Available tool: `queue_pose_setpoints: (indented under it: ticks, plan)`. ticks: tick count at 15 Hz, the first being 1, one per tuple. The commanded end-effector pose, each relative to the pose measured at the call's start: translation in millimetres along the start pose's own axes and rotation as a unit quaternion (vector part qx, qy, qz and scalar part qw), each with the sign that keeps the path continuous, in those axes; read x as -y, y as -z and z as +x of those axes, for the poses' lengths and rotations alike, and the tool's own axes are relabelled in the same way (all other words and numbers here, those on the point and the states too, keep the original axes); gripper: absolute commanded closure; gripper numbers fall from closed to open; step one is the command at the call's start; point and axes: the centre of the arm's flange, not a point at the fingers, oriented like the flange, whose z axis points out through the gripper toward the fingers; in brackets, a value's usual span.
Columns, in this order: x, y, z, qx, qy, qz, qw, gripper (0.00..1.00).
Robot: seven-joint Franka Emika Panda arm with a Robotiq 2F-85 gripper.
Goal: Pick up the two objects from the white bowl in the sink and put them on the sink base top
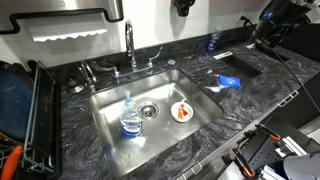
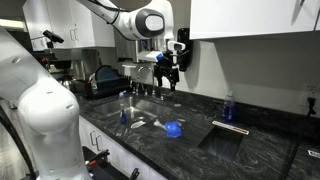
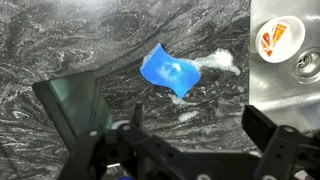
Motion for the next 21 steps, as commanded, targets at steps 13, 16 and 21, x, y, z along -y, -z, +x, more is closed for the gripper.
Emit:
queue_pose_setpoints:
  ticks: [13, 16, 21]
  plan:
    - [0, 0, 0, 0.0, 0.0, 0.0, 1.0, 0.0]
    - [38, 4, -16, -0.019, 0.032, 0.017, 0.9992, 0.0]
    - [69, 59, 99, -0.059, 0.059, 0.034, 0.996, 0.0]
